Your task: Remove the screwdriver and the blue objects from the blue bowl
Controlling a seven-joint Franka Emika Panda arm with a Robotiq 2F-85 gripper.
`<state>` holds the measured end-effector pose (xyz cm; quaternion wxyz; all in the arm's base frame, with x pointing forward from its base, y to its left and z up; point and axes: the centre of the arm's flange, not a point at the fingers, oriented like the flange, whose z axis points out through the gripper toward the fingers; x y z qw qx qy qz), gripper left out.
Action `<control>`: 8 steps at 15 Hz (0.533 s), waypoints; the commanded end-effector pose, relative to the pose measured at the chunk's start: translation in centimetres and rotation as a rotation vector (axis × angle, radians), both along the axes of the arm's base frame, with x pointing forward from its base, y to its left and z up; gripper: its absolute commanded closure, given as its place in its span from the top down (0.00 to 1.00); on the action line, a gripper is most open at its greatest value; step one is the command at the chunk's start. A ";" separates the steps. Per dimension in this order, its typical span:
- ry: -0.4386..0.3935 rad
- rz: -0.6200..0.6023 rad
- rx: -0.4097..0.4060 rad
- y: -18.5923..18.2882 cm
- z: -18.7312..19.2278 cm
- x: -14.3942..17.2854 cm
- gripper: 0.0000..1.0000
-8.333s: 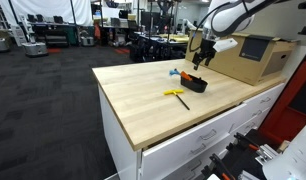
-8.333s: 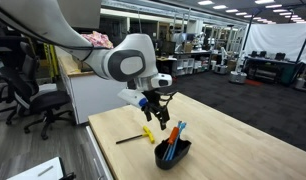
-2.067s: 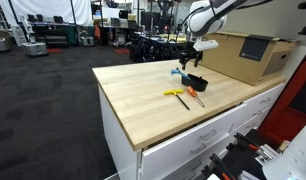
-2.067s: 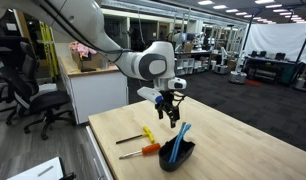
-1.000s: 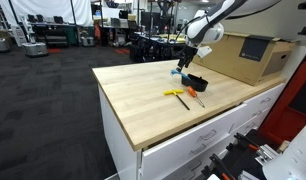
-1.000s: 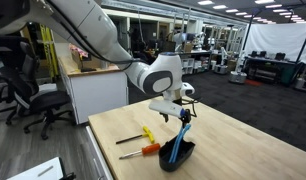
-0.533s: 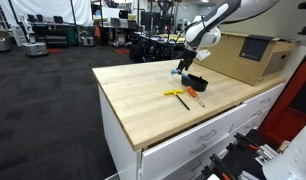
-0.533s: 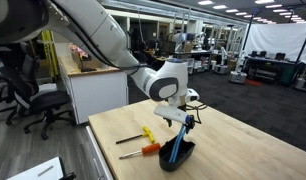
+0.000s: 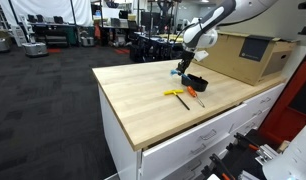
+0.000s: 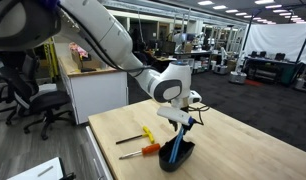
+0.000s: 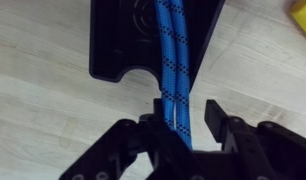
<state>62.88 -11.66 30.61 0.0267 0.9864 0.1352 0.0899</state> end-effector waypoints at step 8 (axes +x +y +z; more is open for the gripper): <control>0.003 0.007 0.009 -0.3 0.4 0.7 0.03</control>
